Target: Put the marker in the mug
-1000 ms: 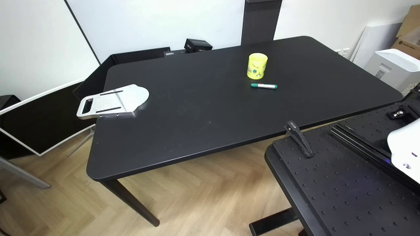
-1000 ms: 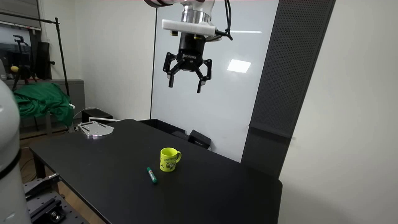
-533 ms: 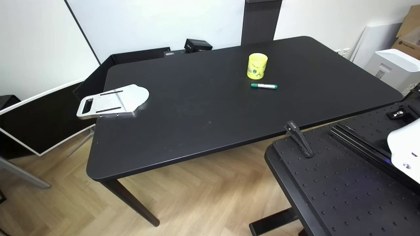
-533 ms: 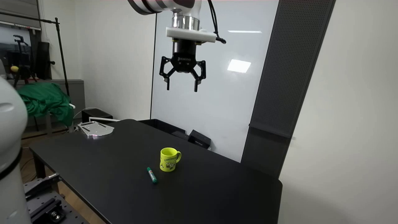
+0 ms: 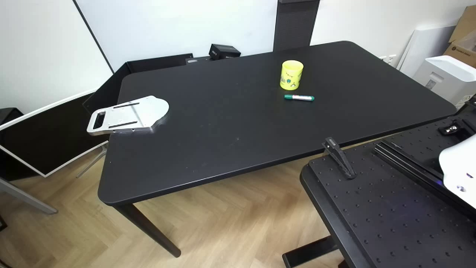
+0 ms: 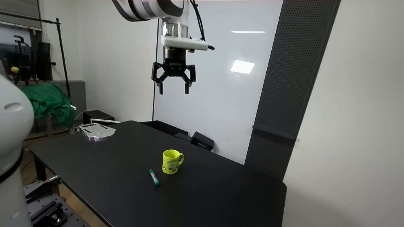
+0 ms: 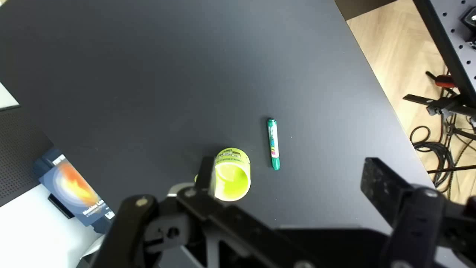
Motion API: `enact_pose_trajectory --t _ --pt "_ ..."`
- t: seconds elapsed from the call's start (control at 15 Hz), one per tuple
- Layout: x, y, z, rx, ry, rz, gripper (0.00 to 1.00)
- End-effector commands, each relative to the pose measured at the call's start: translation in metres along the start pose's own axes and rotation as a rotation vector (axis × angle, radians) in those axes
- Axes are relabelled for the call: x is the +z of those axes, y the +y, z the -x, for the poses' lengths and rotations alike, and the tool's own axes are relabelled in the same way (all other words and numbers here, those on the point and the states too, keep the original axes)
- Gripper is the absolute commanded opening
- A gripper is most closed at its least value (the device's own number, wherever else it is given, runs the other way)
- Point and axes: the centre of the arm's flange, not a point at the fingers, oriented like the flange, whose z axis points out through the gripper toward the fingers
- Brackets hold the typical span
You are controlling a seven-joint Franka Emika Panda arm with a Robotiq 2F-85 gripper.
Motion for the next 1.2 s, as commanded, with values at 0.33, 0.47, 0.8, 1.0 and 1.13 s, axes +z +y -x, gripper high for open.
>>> enact_pose_trajectory --t 0.33,0.47,0.8,1.0,1.13 --pt "0.033 -0.015 -0.053 -0.152 0.079 -0.079 1.0" --pt "0.045 -0.015 -0.066 -0.18 0.084 -0.09 1.0" --pt "0.064 -0.013 -0.093 -0.237 0.11 -0.085 1.0" --pt "0.071 -0.022 -0.088 -0.238 0.091 -0.082 1.0" --pt "0.074 -0.021 -0.094 -0.247 0.088 -0.085 1.0"
